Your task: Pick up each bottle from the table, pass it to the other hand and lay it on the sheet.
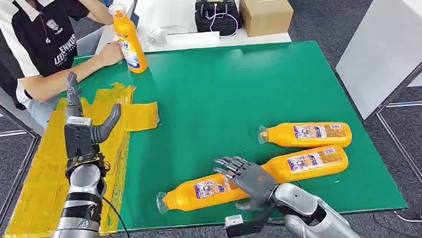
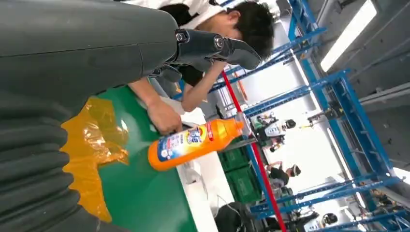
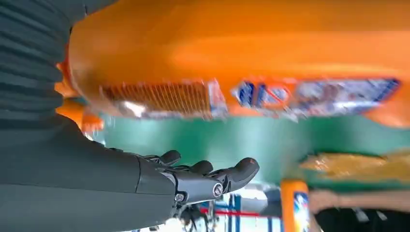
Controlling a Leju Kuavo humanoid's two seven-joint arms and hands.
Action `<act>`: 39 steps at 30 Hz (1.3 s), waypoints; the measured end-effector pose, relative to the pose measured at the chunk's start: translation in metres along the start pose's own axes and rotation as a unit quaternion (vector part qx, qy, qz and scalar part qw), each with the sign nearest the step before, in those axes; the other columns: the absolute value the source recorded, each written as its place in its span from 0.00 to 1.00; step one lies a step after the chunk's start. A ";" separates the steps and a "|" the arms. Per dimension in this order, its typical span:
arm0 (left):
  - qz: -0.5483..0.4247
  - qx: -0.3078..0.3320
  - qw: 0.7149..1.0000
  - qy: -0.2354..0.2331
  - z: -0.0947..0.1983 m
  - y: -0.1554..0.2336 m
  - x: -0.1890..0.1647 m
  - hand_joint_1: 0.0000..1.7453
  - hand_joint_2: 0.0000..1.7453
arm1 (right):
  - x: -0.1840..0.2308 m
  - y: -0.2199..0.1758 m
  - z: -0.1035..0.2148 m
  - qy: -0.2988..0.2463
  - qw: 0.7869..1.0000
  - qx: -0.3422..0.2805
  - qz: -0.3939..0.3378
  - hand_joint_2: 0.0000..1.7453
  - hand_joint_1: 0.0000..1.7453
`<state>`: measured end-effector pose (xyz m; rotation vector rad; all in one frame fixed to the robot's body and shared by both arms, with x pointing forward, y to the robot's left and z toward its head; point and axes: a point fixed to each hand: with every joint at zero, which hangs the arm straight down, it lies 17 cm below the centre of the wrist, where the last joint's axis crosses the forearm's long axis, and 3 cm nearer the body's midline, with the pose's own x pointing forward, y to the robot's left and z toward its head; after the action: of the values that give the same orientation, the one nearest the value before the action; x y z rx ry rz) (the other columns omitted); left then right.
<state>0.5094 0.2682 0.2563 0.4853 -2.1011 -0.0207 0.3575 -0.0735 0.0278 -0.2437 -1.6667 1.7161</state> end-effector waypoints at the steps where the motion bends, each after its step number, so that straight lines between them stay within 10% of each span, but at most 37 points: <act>1: 0.002 -0.002 1.000 -0.001 0.000 -0.002 0.001 0.00 1.00 | -0.003 0.003 -0.001 0.004 1.000 0.004 -0.003 1.00 0.00; 36: 0.044 -0.026 0.999 0.005 0.001 -0.037 0.011 0.00 1.00 | -0.028 0.003 -0.077 0.074 0.996 0.039 0.031 1.00 0.02; 38: 0.046 -0.028 0.999 0.005 0.000 -0.039 0.011 0.00 1.00 | -0.030 0.004 -0.080 0.075 0.996 0.046 0.034 1.00 0.37; 39: 0.047 -0.029 0.998 0.005 0.000 -0.040 0.012 0.00 1.00 | -0.029 0.004 -0.081 0.074 0.995 0.048 0.035 1.00 0.80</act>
<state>0.5176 0.2274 0.2578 0.3518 -2.1060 -0.0251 0.4253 -0.0263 0.0022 -0.3781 -1.4801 1.7798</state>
